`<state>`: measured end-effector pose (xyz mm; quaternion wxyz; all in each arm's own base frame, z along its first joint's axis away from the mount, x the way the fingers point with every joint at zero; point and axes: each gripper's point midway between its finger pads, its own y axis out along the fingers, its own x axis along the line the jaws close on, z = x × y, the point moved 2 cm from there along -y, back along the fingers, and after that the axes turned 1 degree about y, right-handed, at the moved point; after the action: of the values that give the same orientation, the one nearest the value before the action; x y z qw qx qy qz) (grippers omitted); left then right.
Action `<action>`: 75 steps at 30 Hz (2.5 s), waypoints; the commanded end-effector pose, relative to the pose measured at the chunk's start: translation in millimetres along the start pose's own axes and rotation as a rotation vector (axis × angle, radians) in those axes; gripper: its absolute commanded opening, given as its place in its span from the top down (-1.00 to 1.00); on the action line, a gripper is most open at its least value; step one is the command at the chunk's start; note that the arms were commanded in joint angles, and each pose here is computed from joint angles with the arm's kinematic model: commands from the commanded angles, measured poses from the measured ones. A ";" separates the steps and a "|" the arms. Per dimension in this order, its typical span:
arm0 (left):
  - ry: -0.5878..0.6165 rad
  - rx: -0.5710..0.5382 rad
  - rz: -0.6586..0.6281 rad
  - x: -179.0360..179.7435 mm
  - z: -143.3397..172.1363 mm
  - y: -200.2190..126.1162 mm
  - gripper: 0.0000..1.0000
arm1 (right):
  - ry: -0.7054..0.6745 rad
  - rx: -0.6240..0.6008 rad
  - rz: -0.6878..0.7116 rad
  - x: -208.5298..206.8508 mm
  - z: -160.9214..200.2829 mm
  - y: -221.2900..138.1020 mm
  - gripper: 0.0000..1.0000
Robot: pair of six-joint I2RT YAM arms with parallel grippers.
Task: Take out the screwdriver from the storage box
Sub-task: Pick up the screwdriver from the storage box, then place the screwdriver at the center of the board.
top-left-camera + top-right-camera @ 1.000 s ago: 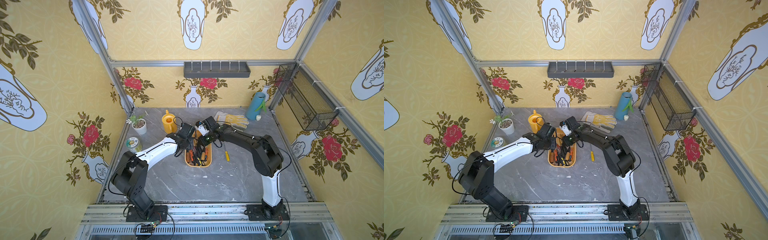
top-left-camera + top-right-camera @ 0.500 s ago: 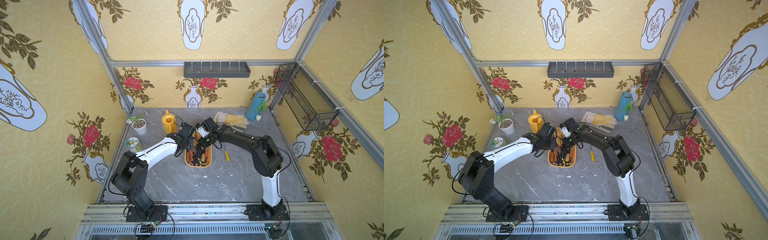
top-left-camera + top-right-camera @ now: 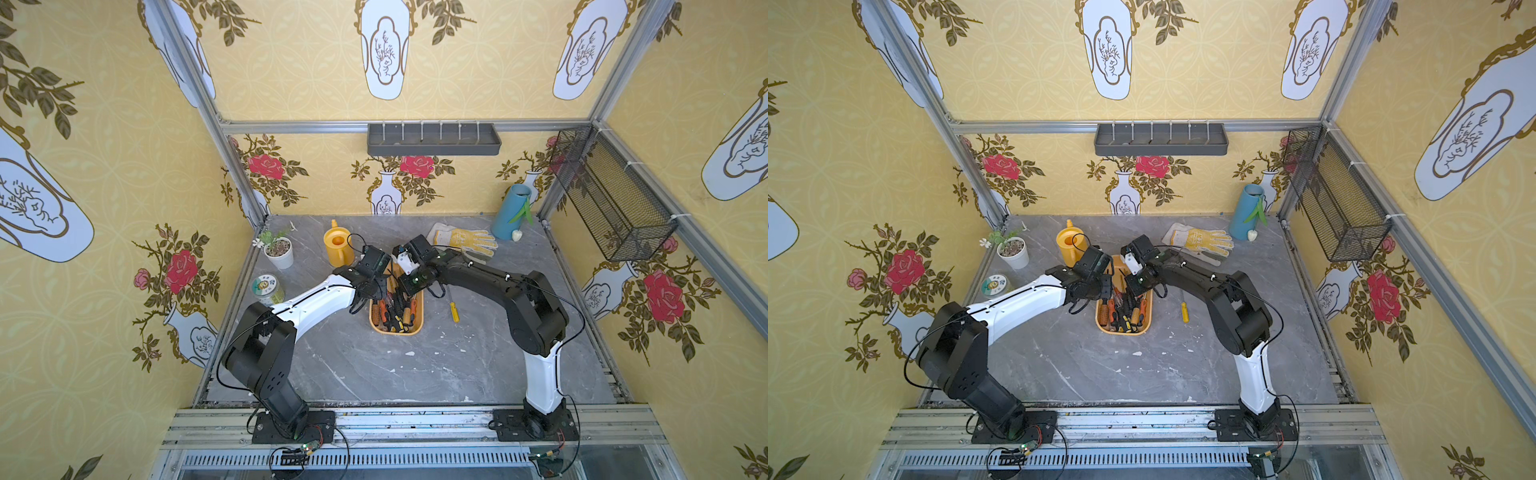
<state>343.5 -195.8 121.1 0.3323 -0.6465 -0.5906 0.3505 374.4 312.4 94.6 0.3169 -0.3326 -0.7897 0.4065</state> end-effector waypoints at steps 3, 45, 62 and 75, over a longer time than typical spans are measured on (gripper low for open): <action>-0.023 -0.053 0.006 -3.1 -11.8 0.4 1.00 | 0.025 -0.027 -0.024 4.4 -5.7 -8.0 1.00; -0.048 -0.055 -0.024 0.4 -13.1 2.3 1.00 | 0.371 -0.022 0.336 -116.5 79.1 -118.8 1.00; -0.047 -0.060 -0.030 2.9 -12.1 0.1 1.00 | 0.461 0.148 0.323 -134.3 129.8 -51.3 1.00; -0.055 -0.062 -0.033 4.5 -10.2 0.8 1.00 | 0.501 0.181 0.351 -137.9 143.5 -44.5 1.00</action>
<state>345.9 -188.7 119.5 0.3249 -0.6282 -0.6142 0.3500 331.6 126.3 36.1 0.4538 -0.5118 -0.5896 0.4294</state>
